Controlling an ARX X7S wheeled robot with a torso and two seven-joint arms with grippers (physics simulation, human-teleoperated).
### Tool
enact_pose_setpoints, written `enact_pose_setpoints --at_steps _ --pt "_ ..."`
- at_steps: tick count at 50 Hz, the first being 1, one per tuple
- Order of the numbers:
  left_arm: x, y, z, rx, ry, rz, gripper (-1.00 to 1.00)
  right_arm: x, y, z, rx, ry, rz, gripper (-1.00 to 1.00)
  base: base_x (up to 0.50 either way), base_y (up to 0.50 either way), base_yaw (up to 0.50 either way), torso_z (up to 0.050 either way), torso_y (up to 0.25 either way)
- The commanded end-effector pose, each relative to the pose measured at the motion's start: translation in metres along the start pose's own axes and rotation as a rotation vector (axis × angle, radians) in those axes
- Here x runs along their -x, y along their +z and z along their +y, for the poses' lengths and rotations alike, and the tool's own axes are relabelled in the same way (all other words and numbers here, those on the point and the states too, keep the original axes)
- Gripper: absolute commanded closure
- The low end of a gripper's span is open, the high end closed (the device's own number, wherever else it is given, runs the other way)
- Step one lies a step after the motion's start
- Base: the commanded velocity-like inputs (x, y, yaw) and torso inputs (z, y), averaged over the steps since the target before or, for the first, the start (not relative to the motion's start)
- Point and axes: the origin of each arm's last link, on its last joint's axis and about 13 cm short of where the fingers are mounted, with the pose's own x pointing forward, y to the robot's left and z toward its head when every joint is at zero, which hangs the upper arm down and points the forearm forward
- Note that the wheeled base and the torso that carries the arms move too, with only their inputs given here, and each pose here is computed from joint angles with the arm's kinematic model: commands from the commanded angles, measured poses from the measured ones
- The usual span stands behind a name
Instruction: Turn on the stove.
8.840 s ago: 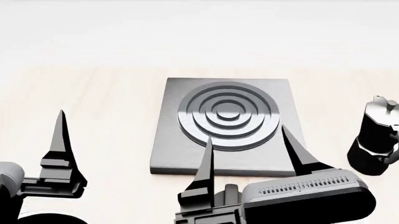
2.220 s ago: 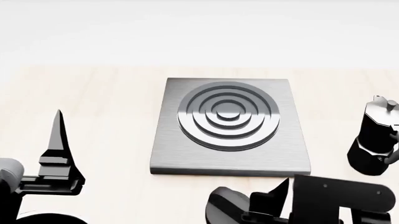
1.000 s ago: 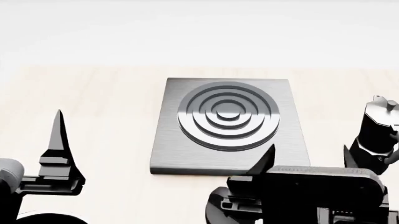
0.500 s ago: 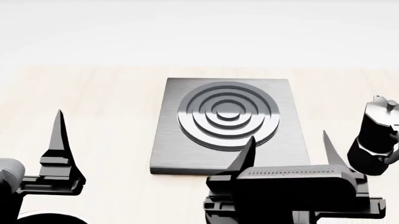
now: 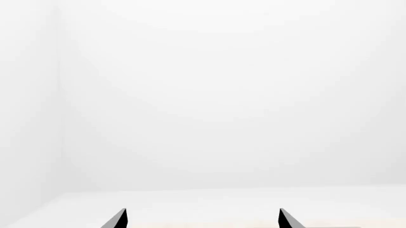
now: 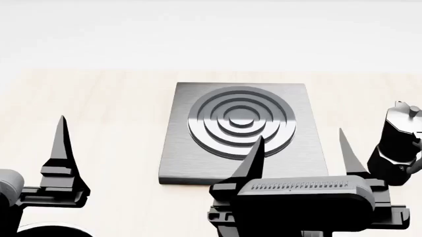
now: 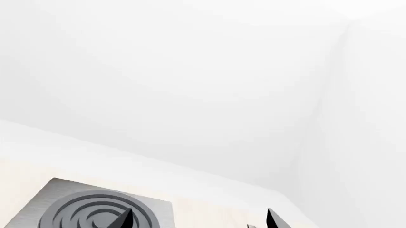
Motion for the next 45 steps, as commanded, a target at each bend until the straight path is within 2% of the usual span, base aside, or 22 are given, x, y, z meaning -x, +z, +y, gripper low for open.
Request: enact_pose_setpoints --at_steps 1,45 --pt "0.001 0.001 -0.001 0.002 -0.006 -0.003 -1.0 0.001 0.005 -0.002 0.001 -0.027 -0.025 -1.0 0.0 0.0 0.0 0.0 0.0" --pt "0.006 0.013 -0.001 0.011 -0.01 -0.04 -1.0 0.006 0.016 -0.004 0.007 -0.048 -0.07 -1.0 0.0 0.0 0.0 0.0 0.0"
